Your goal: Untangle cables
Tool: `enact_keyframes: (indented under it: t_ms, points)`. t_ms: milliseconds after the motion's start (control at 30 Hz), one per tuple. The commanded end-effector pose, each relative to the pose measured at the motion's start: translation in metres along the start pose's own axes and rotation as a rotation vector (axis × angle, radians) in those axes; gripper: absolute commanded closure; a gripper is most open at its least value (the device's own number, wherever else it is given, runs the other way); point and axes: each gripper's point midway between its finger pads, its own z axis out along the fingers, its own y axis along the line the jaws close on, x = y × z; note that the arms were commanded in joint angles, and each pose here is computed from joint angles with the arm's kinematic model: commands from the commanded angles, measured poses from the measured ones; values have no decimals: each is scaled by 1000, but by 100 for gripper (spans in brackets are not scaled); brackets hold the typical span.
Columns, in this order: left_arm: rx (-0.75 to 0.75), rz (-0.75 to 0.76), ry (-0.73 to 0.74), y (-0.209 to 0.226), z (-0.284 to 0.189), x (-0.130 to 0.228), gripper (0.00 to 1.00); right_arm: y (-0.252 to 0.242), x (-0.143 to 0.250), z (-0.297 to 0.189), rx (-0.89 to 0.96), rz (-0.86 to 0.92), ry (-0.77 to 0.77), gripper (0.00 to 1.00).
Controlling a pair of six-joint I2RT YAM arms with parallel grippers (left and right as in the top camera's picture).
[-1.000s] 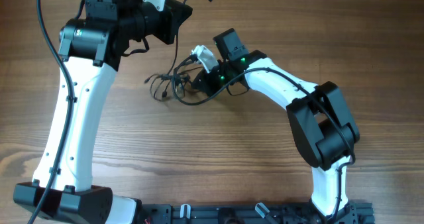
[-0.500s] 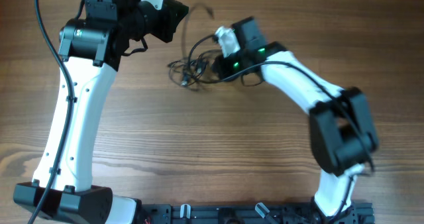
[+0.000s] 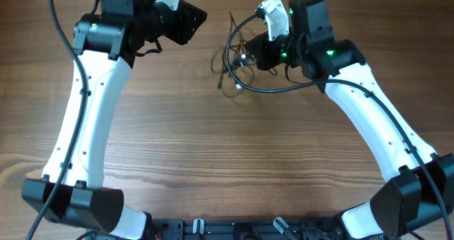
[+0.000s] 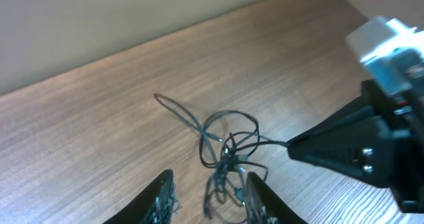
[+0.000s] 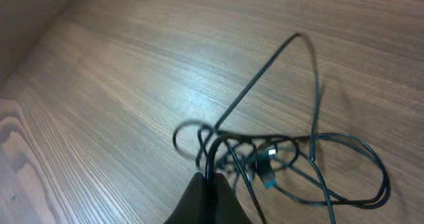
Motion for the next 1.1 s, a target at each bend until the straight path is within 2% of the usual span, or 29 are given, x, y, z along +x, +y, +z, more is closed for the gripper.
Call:
enact_keyframes:
  t_ms: [0,100,367,700,800,1067]
  points:
    - [70,0,19,-9,7,6,58,-2,-13,-16,18,-20,-49,96]
    - [138,33,28,-21,7,10,53,-2,-18,-17,19,-19,-67,96]
    - [159,12,88,-13,30,26,55,5,-38,-28,6,-22,-133,96]
    - [176,-30,174,2,67,53,51,22,-58,-64,-1,-54,-218,96]
    - [181,-36,188,2,72,57,53,28,-63,-75,-3,-67,-245,96]
    - [274,36,269,-37,98,78,55,32,-73,-87,3,-86,-293,96]
